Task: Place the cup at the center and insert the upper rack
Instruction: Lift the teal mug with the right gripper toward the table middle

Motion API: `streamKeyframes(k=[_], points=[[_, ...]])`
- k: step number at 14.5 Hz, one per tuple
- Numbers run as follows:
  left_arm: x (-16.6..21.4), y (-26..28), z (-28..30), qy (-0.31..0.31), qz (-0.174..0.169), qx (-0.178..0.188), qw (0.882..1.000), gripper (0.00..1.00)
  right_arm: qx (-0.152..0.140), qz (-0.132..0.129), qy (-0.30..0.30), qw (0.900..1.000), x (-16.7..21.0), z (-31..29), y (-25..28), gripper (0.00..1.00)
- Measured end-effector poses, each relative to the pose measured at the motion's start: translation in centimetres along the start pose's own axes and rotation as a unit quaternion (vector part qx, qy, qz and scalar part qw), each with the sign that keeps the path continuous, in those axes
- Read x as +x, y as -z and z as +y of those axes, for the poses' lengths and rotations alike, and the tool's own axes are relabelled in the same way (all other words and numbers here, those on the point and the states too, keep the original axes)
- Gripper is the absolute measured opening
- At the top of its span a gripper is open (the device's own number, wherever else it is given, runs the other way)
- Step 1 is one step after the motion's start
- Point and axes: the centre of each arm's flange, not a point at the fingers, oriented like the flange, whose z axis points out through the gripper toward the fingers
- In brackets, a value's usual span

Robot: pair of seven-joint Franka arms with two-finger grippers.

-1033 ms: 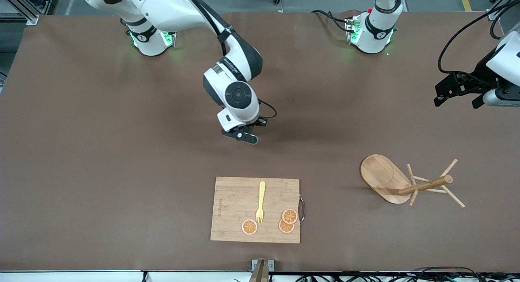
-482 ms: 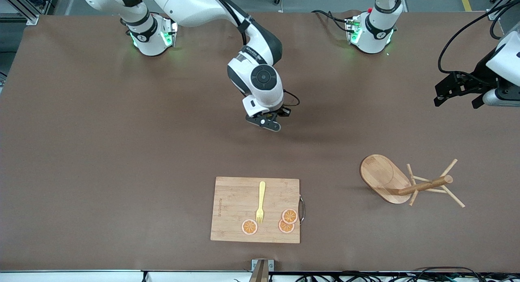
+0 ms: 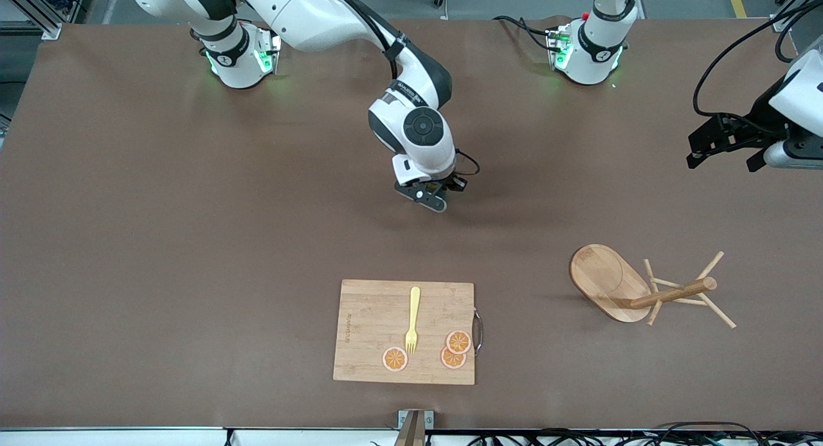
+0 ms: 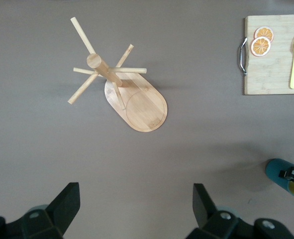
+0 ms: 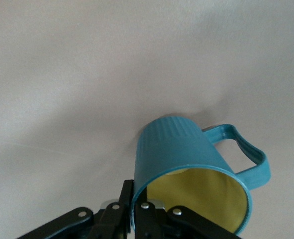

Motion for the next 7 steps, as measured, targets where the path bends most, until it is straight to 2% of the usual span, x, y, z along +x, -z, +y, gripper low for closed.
streamKeyframes(k=[2,3,7], points=[[0.0,0.0,0.0,0.000,0.000,0.000,1.000,1.00,0.001,0.000,-0.015,1.000,0.0,-0.1,0.0,0.08],[0.0,0.0,0.0,0.000,0.000,0.000,1.000,1.00,0.002,0.001,-0.029,1.000,0.2,-0.1,0.0,0.13],[0.0,0.0,0.0,0.000,0.000,0.000,1.000,1.00,0.019,0.005,-0.056,0.998,0.5,-1.0,1.5,0.50]])
